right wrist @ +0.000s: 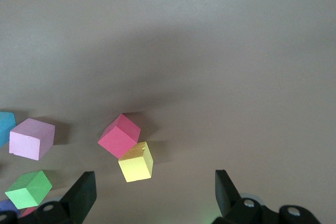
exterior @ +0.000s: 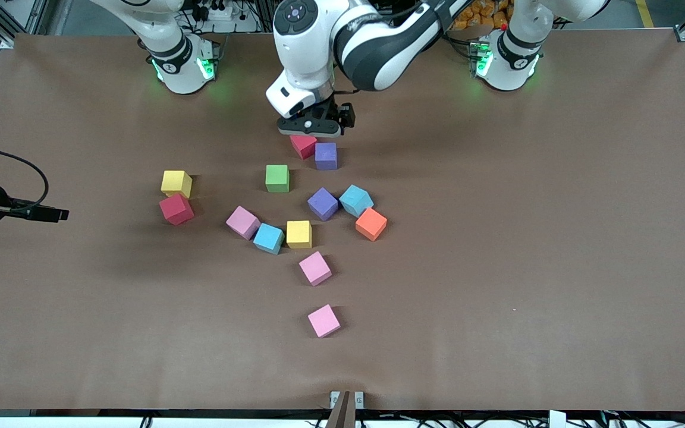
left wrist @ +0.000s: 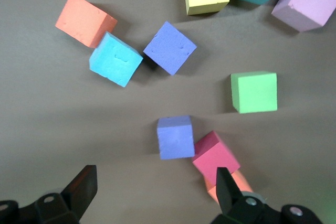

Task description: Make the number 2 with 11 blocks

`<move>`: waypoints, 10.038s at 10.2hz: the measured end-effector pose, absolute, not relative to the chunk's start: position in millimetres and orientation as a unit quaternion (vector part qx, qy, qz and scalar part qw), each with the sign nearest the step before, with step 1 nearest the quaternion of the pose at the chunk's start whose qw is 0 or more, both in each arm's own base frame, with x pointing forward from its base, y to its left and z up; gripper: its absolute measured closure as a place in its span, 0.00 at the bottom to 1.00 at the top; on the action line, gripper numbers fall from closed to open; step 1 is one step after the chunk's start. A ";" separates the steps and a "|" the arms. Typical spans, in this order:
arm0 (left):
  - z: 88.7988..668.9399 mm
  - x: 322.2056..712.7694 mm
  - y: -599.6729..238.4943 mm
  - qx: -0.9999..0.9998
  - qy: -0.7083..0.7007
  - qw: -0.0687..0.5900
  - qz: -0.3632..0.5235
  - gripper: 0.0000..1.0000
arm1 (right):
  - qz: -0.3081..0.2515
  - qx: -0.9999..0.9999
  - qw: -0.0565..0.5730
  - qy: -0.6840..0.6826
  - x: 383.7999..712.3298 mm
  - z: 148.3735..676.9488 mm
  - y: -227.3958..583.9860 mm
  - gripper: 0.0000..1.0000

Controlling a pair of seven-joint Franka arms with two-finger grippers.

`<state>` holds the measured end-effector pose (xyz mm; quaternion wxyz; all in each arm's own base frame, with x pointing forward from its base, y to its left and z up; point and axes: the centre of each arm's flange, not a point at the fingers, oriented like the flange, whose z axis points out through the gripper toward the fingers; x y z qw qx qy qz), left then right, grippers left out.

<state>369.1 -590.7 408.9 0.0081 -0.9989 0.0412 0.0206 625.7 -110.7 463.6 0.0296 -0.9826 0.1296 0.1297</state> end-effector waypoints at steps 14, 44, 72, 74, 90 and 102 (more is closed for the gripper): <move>330.8 285.4 -655.3 -0.994 -0.101 0.010 0.029 0.00 | 0.081 -0.988 0.026 0.130 646.6 441.4 -113.3 0.00; 241.6 190.5 -734.5 -0.756 -0.644 -0.080 0.082 0.41 | 0.135 -0.986 0.083 -0.053 651.0 353.0 -35.5 0.00; 274.9 206.4 -691.3 -0.877 -0.479 0.010 0.032 0.00 | 0.128 -0.986 0.079 0.077 657.7 349.1 23.5 0.00; 269.0 232.9 -682.5 -0.925 -0.379 0.005 0.033 0.00 | 0.129 -0.985 0.073 0.093 657.8 347.7 41.5 0.00; 213.8 268.5 -634.0 -0.900 -0.434 0.026 0.027 0.40 | 0.130 -0.979 0.058 0.149 650.7 326.1 79.9 0.00; 213.9 225.2 -631.2 -0.768 -0.637 0.007 0.057 0.44 | 0.131 -0.979 0.057 0.147 649.6 325.6 86.6 0.00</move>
